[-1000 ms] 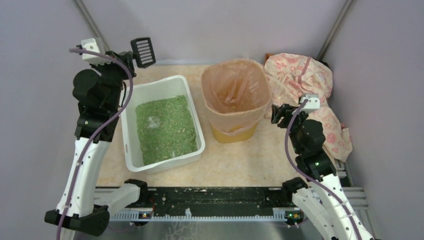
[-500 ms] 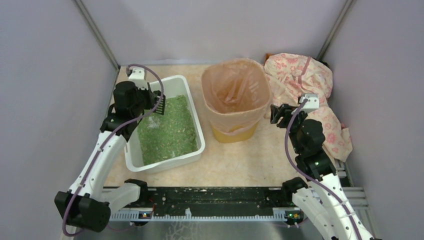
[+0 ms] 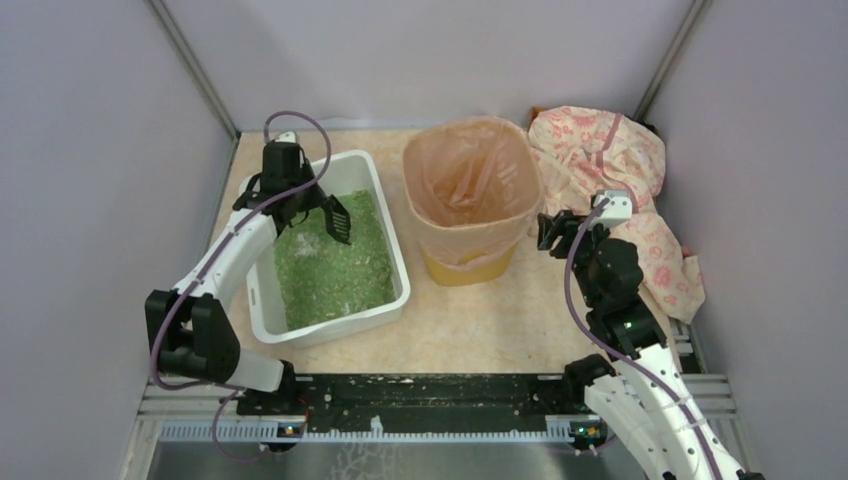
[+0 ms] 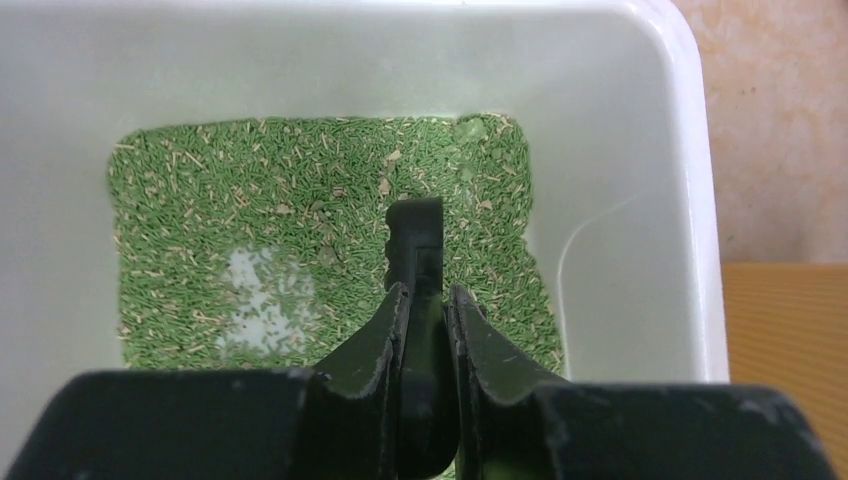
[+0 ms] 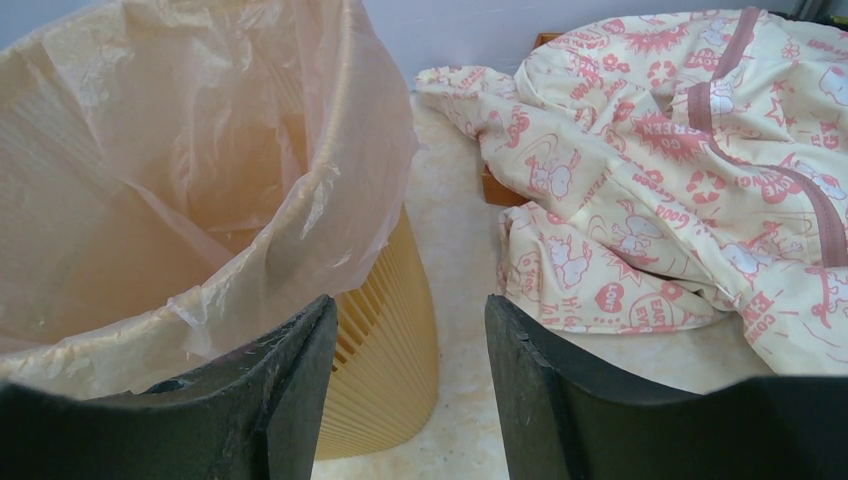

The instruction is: Clean the litter box

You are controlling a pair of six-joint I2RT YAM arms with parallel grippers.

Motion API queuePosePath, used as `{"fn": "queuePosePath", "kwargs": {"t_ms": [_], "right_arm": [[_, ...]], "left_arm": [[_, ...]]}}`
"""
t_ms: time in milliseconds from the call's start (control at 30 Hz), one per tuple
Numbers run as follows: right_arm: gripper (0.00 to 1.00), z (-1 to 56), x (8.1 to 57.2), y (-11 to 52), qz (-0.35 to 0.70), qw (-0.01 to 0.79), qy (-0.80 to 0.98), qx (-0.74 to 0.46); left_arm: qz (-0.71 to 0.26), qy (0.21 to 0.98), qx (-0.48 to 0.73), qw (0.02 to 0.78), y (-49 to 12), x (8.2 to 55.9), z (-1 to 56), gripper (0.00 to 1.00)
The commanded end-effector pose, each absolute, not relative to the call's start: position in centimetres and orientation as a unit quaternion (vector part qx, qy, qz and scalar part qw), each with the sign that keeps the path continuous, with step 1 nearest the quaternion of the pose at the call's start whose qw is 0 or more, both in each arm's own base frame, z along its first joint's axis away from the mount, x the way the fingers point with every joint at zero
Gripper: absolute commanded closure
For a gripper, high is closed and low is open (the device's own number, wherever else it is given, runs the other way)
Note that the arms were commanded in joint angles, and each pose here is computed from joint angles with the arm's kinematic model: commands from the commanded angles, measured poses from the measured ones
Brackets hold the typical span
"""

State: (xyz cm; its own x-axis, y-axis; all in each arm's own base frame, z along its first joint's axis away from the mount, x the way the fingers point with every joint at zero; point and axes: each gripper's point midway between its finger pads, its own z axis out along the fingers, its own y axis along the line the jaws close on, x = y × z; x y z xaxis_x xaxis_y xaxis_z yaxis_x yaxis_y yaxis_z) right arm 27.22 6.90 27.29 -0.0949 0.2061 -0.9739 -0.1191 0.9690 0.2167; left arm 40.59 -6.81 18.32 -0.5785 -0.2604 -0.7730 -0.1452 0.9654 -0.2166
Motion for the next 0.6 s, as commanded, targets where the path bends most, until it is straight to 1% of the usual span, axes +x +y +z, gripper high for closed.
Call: {"fn": "queuePosePath", "kwargs": {"t_ms": [0,167,333,467,567], "right_arm": [[0.43,29.0,27.4,6.8,0.128,0.693,0.708,0.039],[0.43,28.8,27.4,6.6,0.125,0.693,0.709,0.04],[0.43,28.7,27.5,6.7,0.125,0.693,0.709,0.04],[0.43,28.7,27.5,6.7,0.124,0.693,0.709,0.04],[0.43,28.6,27.5,6.7,0.124,0.692,0.71,0.041]], "left_arm": [[-0.108,0.856,-0.202,0.463,-6.7,42.1,19.4,1.0],[-0.108,0.841,-0.247,0.469,-4.5,42.4,19.4,1.0],[-0.115,0.836,-0.266,0.467,-2.1,42.8,19.3,1.0],[-0.169,0.838,-0.274,0.441,-0.5,43.8,17.6,1.0],[-0.21,0.837,-0.273,0.425,-0.4,44.9,16.7,1.0]]}}
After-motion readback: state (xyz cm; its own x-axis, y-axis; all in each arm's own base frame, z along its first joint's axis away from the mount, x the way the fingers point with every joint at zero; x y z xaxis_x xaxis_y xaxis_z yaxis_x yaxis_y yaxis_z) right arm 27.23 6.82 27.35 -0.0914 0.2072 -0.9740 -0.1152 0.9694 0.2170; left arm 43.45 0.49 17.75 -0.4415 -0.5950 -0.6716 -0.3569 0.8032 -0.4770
